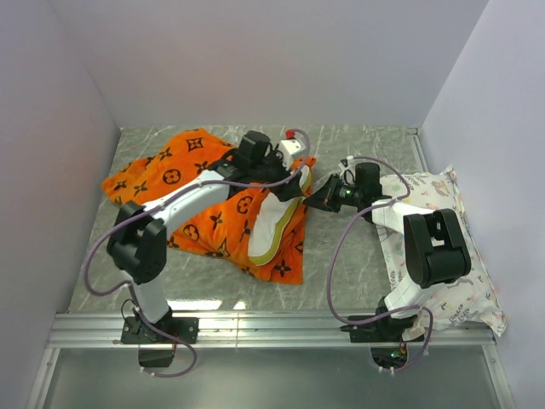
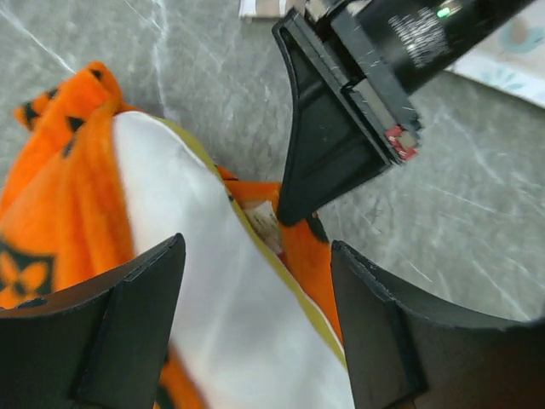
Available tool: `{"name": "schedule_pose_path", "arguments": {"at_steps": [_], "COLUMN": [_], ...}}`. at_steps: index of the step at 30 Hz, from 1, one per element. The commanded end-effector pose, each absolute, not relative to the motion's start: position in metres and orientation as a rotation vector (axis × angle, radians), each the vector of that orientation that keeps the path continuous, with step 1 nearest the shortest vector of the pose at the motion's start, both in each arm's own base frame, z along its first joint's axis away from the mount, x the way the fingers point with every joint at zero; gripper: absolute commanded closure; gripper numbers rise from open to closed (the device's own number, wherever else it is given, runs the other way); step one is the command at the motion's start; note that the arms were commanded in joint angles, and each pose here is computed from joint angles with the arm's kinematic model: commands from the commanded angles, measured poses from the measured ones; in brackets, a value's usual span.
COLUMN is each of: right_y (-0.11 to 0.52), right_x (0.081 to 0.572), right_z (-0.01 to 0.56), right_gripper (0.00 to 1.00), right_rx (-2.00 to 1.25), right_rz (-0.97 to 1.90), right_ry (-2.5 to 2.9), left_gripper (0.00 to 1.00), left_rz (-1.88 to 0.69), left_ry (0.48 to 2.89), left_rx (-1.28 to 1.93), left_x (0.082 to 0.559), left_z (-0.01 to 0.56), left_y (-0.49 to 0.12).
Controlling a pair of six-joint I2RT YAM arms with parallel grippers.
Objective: Put the pillow into the pillowcase
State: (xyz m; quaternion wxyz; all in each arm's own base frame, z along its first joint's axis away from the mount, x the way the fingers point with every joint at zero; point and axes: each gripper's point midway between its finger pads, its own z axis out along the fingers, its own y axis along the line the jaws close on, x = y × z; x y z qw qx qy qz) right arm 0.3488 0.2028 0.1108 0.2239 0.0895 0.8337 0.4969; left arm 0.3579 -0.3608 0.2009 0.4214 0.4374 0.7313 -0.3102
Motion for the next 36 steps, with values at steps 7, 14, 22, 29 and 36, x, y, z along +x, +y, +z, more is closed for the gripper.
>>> {"name": "schedule_pose_path", "arguments": {"at_steps": [7,14,22,29,36], "right_y": [0.207,0.198,0.185,0.189,0.182], "right_x": [0.342,0.343,0.365,0.369,0.372], "right_z": [0.127,0.117,0.131,0.168,0.223], "right_gripper": [1.00,1.00,1.00,1.00,1.00], "right_rx": [0.176,0.208,0.275,0.226,0.182], "right_rz": [1.406,1.325,1.365,1.434,1.452], "right_ry": [2.278,2.302,2.223,2.128,1.987], "left_gripper": [0.26,0.90,1.00,1.00,1.00], "left_rz": [-0.394,-0.356,-0.558,-0.672,-0.640], "left_ry": [1.897,1.909,1.767,1.833,1.830], "left_rx": [1.063,1.127,1.694,1.937,2.104], "left_x": [0.418,0.421,0.327,0.271,0.248], "left_z": [0.136,0.141,0.144,0.078,0.012], "left_y": [-0.368,-0.346,-0.269,-0.251,-0.232]}}
